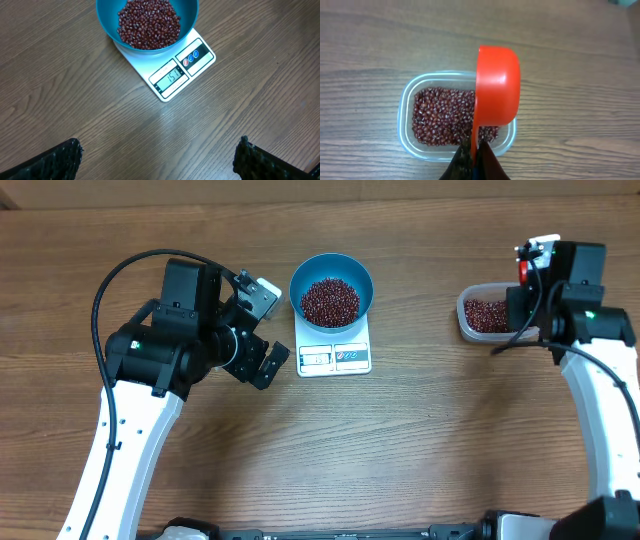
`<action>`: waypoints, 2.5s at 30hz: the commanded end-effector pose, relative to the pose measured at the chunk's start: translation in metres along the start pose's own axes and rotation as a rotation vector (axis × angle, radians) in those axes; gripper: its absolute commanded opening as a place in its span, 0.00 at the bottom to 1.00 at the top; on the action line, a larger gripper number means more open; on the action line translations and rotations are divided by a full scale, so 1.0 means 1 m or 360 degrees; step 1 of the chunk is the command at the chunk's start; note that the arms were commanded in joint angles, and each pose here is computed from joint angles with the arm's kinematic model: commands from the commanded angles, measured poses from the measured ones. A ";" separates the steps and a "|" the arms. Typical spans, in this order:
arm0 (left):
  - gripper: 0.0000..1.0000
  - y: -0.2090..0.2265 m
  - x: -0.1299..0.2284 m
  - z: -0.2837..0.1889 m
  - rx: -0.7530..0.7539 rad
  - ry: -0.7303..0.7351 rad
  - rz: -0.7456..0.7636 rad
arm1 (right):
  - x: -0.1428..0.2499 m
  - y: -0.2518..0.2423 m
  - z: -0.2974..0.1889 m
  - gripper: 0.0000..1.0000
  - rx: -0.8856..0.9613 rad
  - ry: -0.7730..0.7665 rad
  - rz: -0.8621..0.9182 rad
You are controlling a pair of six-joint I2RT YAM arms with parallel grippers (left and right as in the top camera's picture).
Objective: Scoop item into bowl and weigh 150g on scale
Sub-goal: 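Carry the red scoop right and dip it into the bean tub, then carry the scoop left over the blue bowl on the scale, then tilt the scoop gradually to trickle beans into the blue bowl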
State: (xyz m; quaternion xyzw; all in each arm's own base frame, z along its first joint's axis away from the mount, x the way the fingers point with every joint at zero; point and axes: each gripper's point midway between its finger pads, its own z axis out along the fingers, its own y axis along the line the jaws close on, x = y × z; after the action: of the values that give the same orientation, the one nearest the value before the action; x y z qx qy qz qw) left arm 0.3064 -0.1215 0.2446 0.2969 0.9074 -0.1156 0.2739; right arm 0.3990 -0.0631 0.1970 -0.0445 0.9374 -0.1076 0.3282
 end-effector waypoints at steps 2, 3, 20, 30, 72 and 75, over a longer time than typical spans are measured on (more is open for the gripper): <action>1.00 -0.002 -0.007 -0.005 0.0020 -0.0039 -0.0007 | -0.019 0.026 -0.014 0.04 -0.0255 -0.0133 -0.0002; 1.00 -0.002 -0.007 -0.005 0.0019 -0.0039 -0.0007 | -0.025 0.044 -0.018 0.04 -0.0431 -0.0185 -0.0006; 1.00 -0.002 -0.007 -0.005 0.0019 -0.0040 -0.0007 | -0.052 0.219 -0.078 0.04 -0.1540 -0.0524 -0.0433; 1.00 -0.002 -0.007 -0.005 0.0019 -0.0039 -0.0007 | -0.053 0.271 -0.024 0.04 -0.1119 -0.0482 -0.0651; 1.00 -0.003 -0.007 -0.005 0.0020 -0.0039 -0.0007 | -0.016 0.314 0.040 0.04 -0.1114 -0.0283 -0.0709; 1.00 -0.003 -0.007 -0.005 0.0020 -0.0039 -0.0006 | -0.017 0.317 0.038 0.04 -0.1153 -0.0261 -0.0618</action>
State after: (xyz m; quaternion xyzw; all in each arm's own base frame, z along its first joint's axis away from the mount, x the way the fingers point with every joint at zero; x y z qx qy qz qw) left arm 0.3063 -0.1215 0.2446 0.2967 0.9075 -0.1157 0.2737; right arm 0.4322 0.2300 0.0970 -0.3561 0.8604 0.1391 0.3369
